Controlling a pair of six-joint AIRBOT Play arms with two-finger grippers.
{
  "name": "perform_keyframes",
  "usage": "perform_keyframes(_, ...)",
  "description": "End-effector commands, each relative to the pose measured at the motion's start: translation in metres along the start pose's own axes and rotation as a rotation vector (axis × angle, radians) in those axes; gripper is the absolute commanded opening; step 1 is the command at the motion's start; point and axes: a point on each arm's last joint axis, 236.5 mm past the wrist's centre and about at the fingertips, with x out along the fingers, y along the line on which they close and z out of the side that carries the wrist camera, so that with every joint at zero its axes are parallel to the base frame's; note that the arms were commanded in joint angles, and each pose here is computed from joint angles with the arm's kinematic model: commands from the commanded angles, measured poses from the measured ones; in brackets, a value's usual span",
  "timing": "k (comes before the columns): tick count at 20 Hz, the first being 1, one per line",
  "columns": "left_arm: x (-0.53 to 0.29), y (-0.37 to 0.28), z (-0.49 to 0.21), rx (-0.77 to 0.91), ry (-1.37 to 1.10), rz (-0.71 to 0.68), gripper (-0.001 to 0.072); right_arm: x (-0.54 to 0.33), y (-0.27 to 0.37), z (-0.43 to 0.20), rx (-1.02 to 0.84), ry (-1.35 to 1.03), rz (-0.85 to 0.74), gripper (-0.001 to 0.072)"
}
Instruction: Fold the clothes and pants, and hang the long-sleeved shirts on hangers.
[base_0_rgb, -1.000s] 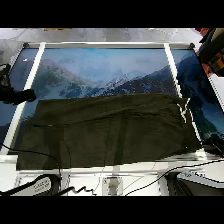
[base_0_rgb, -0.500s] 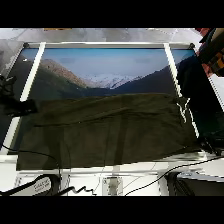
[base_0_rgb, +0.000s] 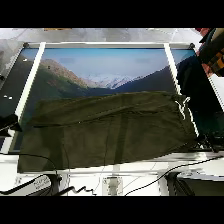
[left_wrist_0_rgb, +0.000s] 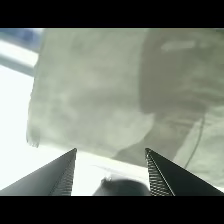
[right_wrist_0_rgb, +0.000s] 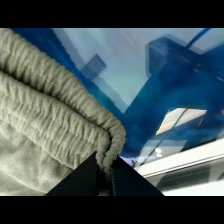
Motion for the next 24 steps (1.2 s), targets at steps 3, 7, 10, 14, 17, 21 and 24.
perform_keyframes(3,0.025,0.049,-0.043,-0.234,0.073,-0.051,0.0464,0.000,0.007,0.001,0.003,-0.004,0.029,0.0041)
perform_keyframes(7,0.071,0.068,-0.076,-0.307,0.139,-0.109,0.0464,0.000,0.009,-0.002,0.003,0.011,0.037,0.0041)
perform_keyframes(10,0.102,0.077,-0.083,-0.281,0.113,-0.122,0.0464,-0.001,0.010,-0.003,0.004,0.015,0.044,0.0041)
perform_keyframes(14,0.115,0.091,-0.080,-0.204,0.054,-0.113,0.0463,0.000,0.010,-0.004,0.004,0.020,0.045,0.0041)
perform_keyframes(17,0.119,0.108,-0.076,-0.187,0.009,-0.077,0.0463,-0.001,0.012,-0.007,0.004,0.031,0.052,0.0041)
perform_keyframes(21,0.126,0.110,-0.075,-0.043,-0.003,-0.075,0.0468,-0.001,0.015,-0.012,0.004,0.052,0.064,0.0041)
perform_keyframes(24,0.140,0.105,-0.078,-0.032,0.039,-0.111,0.0473,-0.001,0.016,-0.014,0.004,0.059,0.069,0.0041)
